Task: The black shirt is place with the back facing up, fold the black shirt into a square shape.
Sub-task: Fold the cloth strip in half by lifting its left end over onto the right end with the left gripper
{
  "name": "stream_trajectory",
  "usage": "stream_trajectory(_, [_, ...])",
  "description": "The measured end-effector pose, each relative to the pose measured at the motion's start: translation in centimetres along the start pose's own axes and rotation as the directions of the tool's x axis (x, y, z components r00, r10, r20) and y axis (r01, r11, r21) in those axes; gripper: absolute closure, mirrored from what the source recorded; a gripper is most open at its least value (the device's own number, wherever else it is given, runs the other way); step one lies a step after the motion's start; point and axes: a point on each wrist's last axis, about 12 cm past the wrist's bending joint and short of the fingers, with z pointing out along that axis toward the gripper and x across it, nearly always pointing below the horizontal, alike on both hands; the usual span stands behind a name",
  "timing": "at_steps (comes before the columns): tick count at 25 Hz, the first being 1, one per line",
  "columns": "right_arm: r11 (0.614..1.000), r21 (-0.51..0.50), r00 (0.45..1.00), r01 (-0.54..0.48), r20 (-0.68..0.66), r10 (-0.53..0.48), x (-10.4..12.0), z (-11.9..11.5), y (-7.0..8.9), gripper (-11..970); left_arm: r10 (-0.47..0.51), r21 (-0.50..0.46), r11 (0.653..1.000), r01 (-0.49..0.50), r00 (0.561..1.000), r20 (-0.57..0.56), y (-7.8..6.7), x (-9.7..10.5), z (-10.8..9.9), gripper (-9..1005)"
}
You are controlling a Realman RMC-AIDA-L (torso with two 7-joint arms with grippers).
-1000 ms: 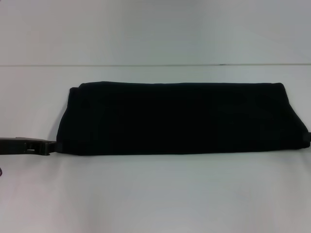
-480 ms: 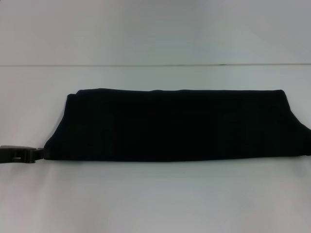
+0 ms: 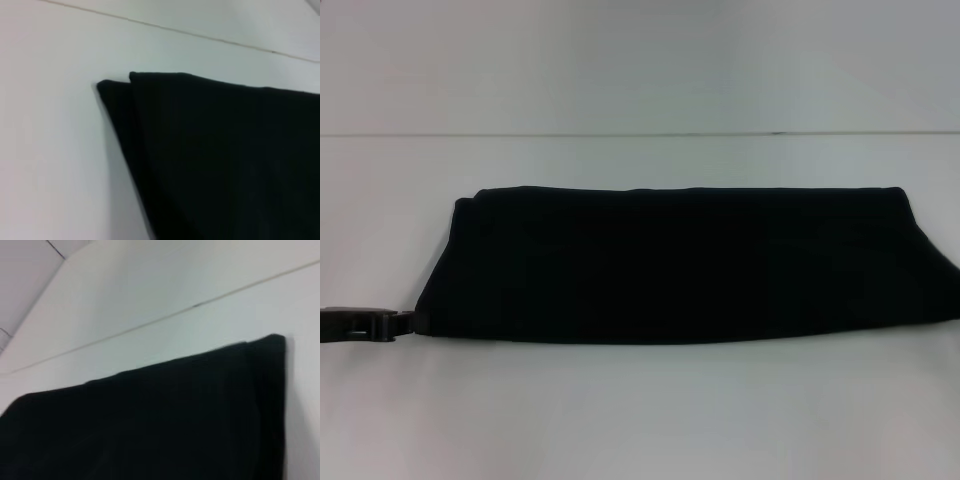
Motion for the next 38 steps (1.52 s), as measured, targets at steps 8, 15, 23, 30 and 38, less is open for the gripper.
stream_trajectory(8, [0.999, -0.053, 0.990, -0.011, 0.138, 0.019, -0.4, -3.5, 0.0, 759, -0.076, -0.009, 0.997, 0.076, 0.996, 0.046, 0.4, -0.5, -1.2, 937])
stream_trajectory(15, [0.977, -0.197, 0.968, 0.085, 0.249, -0.034, -0.7, -4.0, 1.6, 439, -0.212, 0.099, 0.972, 0.211, 0.977, 0.005, -0.2, 0.6, -2.7, 680])
stream_trajectory(23, [0.959, -0.226, 0.976, 0.172, 0.173, -0.134, -3.4, 0.4, 4.0, 212, -0.393, 0.188, 0.893, 0.409, 0.912, -0.116, -1.6, 0.8, -1.8, 347])
stream_trajectory(30, [0.934, -0.226, 0.960, 0.276, 0.120, -0.255, -6.2, 3.4, 6.2, 108, -0.581, 0.143, 0.781, 0.607, 0.792, -0.187, -1.6, 0.7, 0.3, 96])
stream_trajectory(38, [0.852, -0.309, 0.904, 0.423, 0.082, -0.419, -6.9, 5.2, 8.9, 109, -0.734, 0.080, 0.652, 0.754, 0.654, -0.184, -1.0, 1.4, 1.4, 66])
